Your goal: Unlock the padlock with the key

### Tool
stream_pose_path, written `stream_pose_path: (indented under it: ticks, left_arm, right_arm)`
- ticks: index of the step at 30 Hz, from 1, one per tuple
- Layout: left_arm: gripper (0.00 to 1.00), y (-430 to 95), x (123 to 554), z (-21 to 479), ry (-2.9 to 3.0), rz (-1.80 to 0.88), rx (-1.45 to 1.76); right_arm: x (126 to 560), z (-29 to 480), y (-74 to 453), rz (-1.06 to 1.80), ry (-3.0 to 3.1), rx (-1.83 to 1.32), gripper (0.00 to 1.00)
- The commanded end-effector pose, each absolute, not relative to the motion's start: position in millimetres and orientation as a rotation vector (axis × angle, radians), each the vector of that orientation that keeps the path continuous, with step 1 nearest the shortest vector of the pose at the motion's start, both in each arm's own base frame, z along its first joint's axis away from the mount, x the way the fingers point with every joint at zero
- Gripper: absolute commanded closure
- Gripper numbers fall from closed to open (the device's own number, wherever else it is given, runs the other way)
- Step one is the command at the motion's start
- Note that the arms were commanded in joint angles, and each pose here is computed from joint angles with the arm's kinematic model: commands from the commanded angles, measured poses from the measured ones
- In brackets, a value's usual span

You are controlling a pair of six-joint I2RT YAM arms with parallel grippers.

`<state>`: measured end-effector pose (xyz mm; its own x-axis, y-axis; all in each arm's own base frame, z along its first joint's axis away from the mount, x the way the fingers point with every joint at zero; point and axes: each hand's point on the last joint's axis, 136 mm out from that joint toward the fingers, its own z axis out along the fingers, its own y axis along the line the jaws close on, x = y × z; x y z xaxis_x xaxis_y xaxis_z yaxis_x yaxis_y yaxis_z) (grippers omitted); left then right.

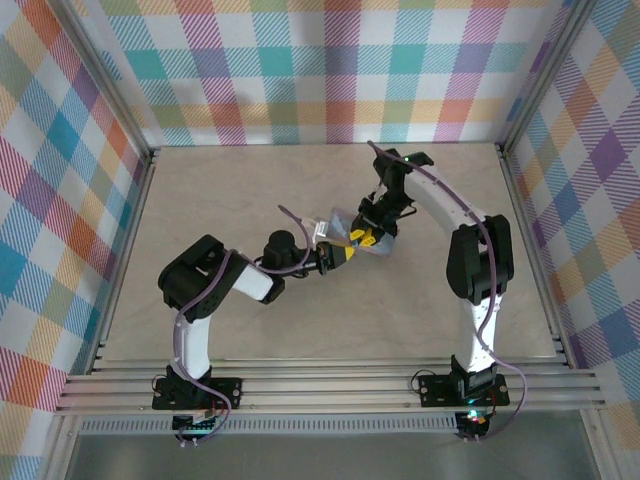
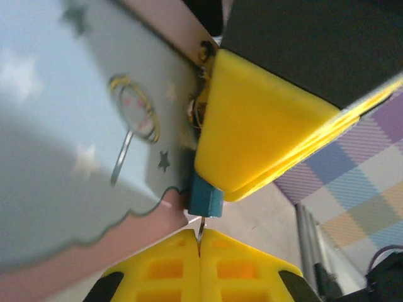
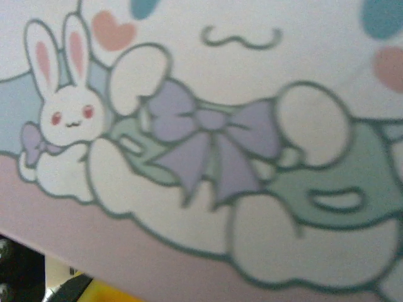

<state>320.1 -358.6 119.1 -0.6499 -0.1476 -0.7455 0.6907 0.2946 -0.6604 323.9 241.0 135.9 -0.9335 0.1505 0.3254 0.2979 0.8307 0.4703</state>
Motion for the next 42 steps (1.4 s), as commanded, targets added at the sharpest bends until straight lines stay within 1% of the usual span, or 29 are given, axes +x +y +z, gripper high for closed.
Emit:
stream_pose_path:
  ticks: [1, 6, 13, 16, 19, 24, 25, 28, 30, 31, 35, 38, 42]
  left_arm:
    - [1.0, -365, 309, 119, 1.773, -1.244, 0.614]
    - [1.0, -366, 304, 105, 1.811, -1.014, 0.67]
    - [1.0, -376, 289, 86, 1.783, -0.646, 0.84]
    - [1.0, -378, 285, 84, 1.757, -0.533, 0.881]
    - [1.0, -379, 285, 82, 1.777, -0.526, 0.872]
    - [1.0, -380, 286, 81, 1.817, -0.595, 0.788]
    - [1.0, -380, 287, 82, 1.824, -0.616, 0.765]
    - [1.0, -380, 286, 80, 1.847, -0.653, 0.722]
    - [1.0, -379, 286, 78, 1.862, -0.663, 0.7]
    - [1.0, -378, 286, 76, 1.868, -0.667, 0.693]
    - [1.0, -377, 287, 74, 1.88, -0.678, 0.666]
    - [1.0, -377, 287, 73, 1.887, -0.681, 0.649]
    - [1.0, -375, 288, 73, 1.887, -0.695, 0.619]
  right_arm:
    - [297, 145, 256, -0.809, -2.604, -0.286, 1.0]
    - [291, 139, 258, -0.787, -2.59, -0.276, 1.0]
    - [280, 126, 263, -0.781, -2.555, -0.269, 1.0]
    - [277, 122, 262, -0.775, -2.542, -0.264, 1.0]
    - [276, 120, 260, -0.765, -2.545, -0.255, 1.0]
    - [278, 118, 259, -0.759, -2.57, -0.249, 1.0]
    - [279, 118, 259, -0.766, -2.583, -0.251, 0.97]
    - [285, 120, 259, -0.793, -2.625, -0.263, 0.83]
    - [288, 120, 259, -0.811, -2.649, -0.275, 0.68]
    - [289, 120, 259, -0.817, -2.662, -0.282, 0.64]
    - [291, 116, 258, -0.843, -2.689, -0.308, 0.58]
    - [291, 115, 258, -0.858, -2.703, -0.316, 0.57]
    - [289, 111, 254, -0.846, -2.726, -0.326, 0.5]
